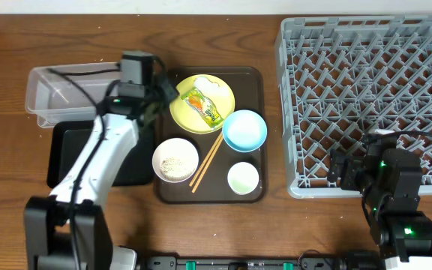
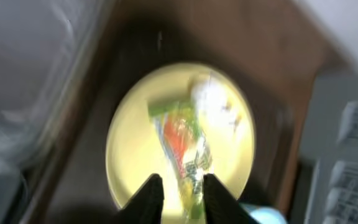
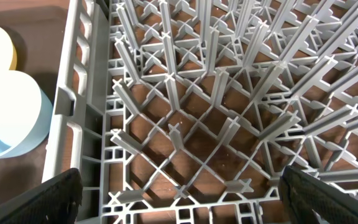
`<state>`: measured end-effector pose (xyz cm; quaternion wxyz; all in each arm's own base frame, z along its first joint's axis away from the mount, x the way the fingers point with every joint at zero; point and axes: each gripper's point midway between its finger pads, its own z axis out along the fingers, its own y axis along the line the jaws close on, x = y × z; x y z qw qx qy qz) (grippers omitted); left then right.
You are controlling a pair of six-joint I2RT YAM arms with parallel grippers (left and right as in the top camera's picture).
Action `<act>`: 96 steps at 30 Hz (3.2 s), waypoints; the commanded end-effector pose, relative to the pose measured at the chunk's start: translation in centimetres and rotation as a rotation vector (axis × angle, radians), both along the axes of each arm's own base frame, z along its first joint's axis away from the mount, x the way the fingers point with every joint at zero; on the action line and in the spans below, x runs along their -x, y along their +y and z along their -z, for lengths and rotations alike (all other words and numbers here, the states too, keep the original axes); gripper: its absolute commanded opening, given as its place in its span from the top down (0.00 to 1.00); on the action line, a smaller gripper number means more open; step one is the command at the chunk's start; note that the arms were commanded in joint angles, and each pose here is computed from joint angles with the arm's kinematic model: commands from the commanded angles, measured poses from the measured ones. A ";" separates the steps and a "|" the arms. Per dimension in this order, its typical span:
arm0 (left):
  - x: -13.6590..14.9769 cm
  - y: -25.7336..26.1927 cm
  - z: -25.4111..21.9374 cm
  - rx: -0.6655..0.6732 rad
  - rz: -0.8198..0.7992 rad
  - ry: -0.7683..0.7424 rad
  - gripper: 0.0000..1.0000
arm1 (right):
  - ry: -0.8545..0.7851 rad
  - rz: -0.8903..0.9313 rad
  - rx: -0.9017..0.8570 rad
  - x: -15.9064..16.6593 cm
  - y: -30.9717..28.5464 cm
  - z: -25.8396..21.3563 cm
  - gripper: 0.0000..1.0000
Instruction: Sort waste into correct bins and load items into the dishwasher rack
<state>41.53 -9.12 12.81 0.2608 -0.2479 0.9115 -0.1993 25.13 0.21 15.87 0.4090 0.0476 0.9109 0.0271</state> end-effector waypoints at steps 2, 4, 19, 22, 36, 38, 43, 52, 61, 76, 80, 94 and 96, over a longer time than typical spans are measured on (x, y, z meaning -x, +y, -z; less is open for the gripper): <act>-0.8 -0.9 -2.7 -0.033 0.092 0.053 0.89 | -0.025 -0.005 -0.011 -0.3 0.3 -1.0 0.01; -0.9 -0.5 -4.2 -0.078 0.108 0.093 0.90 | -0.025 -0.005 -0.011 -0.3 0.2 -1.1 0.01; -1.9 -4.8 3.9 -0.200 0.226 0.363 0.53 | -0.025 -0.005 -0.011 -0.3 0.3 -1.0 0.01; -1.6 -5.0 6.6 -0.189 0.180 0.436 0.50 | -0.025 -0.005 -0.011 -0.3 0.3 -1.0 0.01; -1.5 -6.7 12.3 -0.129 0.189 0.528 0.46 | -0.025 -0.005 -0.011 -0.3 0.3 -1.0 0.01; -1.3 -6.6 12.6 -0.131 0.188 0.535 0.46 | -0.025 -0.005 -0.011 -0.3 0.3 -1.0 0.01; -1.0 -6.7 13.2 -0.128 0.178 0.543 0.46 | -0.025 -0.005 -0.011 -0.3 0.3 -1.0 0.01; -1.1 -7.3 13.2 -0.129 0.191 0.528 0.78 | -0.024 -0.005 -0.011 -0.3 0.3 -1.0 0.01; -0.7 -7.0 13.1 -0.132 0.188 0.548 0.94 | -0.024 -0.005 -0.011 -0.3 0.3 -1.0 0.01; -1.7 -1.2 -0.1 -0.193 0.097 0.303 0.94 | -0.022 -0.005 -0.011 -0.3 0.3 -1.0 0.01; -2.3 3.4 -4.1 -0.262 -0.026 0.205 0.94 | -0.021 -0.005 -0.011 -0.3 0.3 -1.0 0.01; -2.8 16.0 -2.2 -0.256 -0.331 0.270 0.94 | -0.022 -0.005 -0.011 -0.3 0.3 -1.0 0.01; -2.7 16.9 -1.2 -0.241 -0.370 0.298 0.92 | -0.022 -0.005 -0.011 -0.3 0.3 -1.0 0.01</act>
